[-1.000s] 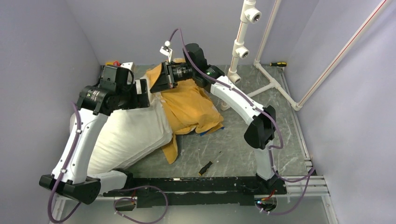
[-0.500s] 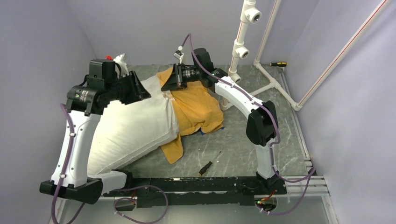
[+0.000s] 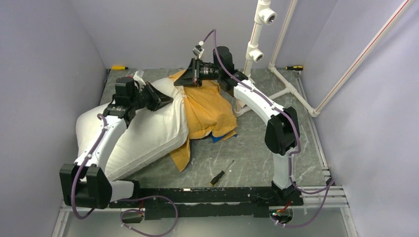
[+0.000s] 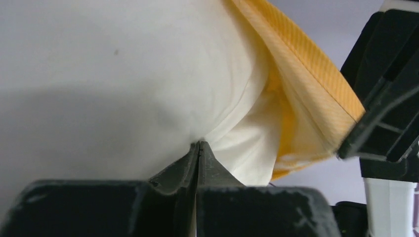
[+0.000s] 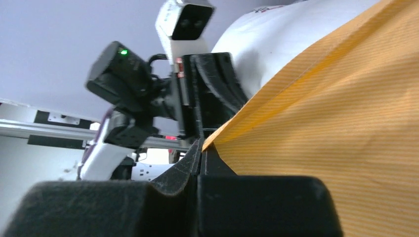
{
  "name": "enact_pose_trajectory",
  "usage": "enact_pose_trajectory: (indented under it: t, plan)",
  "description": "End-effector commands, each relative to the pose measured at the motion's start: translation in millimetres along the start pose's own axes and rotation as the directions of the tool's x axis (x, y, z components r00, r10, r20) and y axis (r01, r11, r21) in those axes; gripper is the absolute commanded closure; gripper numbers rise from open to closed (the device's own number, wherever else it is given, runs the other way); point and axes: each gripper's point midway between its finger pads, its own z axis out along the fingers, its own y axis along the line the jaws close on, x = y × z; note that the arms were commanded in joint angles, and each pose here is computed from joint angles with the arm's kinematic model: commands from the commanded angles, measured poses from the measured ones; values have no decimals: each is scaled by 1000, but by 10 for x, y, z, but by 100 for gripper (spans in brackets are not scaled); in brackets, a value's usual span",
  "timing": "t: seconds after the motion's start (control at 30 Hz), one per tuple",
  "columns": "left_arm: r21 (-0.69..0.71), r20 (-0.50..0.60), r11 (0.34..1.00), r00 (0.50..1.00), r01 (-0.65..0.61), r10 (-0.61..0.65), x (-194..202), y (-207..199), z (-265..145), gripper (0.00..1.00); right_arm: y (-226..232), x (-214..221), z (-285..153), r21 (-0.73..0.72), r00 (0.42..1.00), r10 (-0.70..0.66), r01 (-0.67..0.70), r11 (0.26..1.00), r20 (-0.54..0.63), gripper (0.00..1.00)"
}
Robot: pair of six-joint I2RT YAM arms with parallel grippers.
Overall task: Put the pillow into the pillowcase
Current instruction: Stuff the pillow into the pillowcase.
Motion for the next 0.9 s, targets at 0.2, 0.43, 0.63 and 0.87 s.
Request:
enact_pose_trajectory:
  t: [0.2, 0.43, 0.63, 0.87]
  plan:
    - [273, 17, 959, 997, -74, 72, 0, -293, 635, 100, 1136, -115, -7, -268, 990, -142, 131, 955, -22, 100]
    - [245, 79, 966, 995, -80, 62, 44, -95, 944, 100, 1633, 131, 223, -421, 977, -186, 127, 898, -101, 100]
    - [67, 170, 992, 980, -111, 99, -140, 307, 920, 100, 2137, 841, 386, -579, 914, -327, 136, 804, -240, 100]
    - [-52, 260, 993, 958, -108, 118, -487, 422, 395, 100, 1190, 1196, 521, -359, 887, -347, 231, 904, -304, 100]
